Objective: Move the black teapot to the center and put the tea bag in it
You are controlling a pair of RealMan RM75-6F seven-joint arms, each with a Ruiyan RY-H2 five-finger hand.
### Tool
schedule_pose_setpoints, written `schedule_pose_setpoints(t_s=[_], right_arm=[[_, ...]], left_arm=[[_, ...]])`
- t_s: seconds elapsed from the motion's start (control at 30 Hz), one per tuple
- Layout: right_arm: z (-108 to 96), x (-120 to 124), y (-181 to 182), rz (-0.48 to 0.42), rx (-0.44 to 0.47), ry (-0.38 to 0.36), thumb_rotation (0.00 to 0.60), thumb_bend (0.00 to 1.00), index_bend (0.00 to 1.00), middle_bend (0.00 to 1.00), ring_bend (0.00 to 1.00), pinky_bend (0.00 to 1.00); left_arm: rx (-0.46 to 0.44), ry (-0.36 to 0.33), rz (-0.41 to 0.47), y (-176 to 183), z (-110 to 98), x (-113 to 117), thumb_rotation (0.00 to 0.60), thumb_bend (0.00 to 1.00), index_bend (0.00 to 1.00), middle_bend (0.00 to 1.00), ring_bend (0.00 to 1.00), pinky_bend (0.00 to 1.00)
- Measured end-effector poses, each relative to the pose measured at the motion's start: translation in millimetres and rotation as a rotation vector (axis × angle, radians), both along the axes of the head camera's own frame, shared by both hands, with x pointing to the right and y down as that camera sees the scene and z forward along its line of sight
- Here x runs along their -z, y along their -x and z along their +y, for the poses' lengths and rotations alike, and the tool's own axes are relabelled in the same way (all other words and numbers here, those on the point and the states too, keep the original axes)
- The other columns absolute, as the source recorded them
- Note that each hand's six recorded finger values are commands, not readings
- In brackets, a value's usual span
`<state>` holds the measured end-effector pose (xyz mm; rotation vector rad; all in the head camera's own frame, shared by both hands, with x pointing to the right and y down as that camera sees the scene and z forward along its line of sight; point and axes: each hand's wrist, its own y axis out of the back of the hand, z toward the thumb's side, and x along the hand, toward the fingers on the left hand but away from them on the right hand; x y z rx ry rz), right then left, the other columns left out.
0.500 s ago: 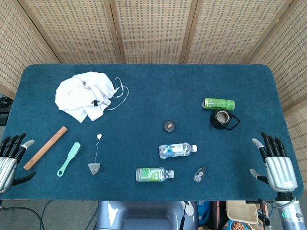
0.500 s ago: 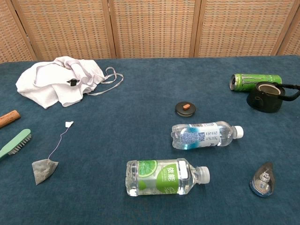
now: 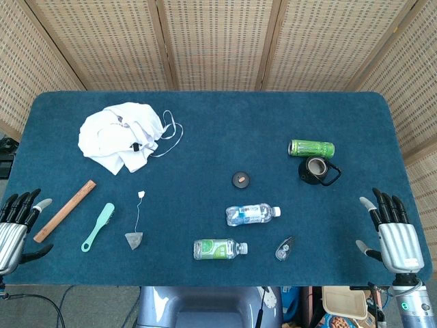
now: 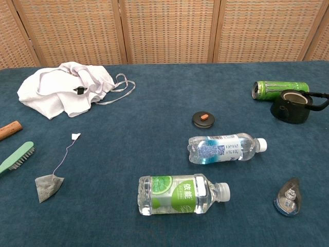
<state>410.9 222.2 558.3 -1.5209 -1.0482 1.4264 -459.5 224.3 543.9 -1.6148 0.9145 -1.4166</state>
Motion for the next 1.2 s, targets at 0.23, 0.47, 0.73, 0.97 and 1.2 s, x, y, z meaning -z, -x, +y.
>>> schedule_pose_setpoints(t_s=[0.23, 0.47, 0.73, 0.97, 1.2], right_arm=[[-4.4, -3.7, 1.4, -0.001, 0.011, 0.01, 0.6, 0.25, 0.17, 0.1, 0.01, 0.09], [-11.4, -10.0, 4.3, -0.004, 0.029, 0.03, 0.6, 0.25, 0.17, 0.11, 0.01, 0.09], [-29.6, -14.3, 13.1, -0.012, 0.082, 0.029, 0.6, 0.25, 0.17, 0.18, 0.02, 0.09], [-51.6, -22.8, 24.2, -0.041, 0.138, 0.051, 0.6, 0.25, 0.22, 0.23, 0.02, 0.09], [-83.8, -36.9, 39.9, -0.065, 0.21, 0.122, 0.6, 0.27, 0.26, 0.27, 0.05, 0.09]], left_arm=[[-0.003, 0.0, -0.001, -1.5, -2.2, -0.9, 0.6, 0.16, 0.13, 0.02, 0.04, 0.0], [-0.009, 0.005, 0.002, -4.7, -3.5, -3.1, 0.6, 0.16, 0.14, 0.02, 0.04, 0.0], [-0.017, 0.005, 0.002, -7.2, -6.3, -3.8, 0.6, 0.16, 0.14, 0.02, 0.04, 0.0], [-0.031, -0.004, -0.003, -9.3, -10.3, -2.1, 0.6, 0.16, 0.14, 0.02, 0.04, 0.0], [-0.04, -0.028, -0.007, -11.3, -19.2, 2.6, 0.6, 0.16, 0.14, 0.02, 0.04, 0.0]])
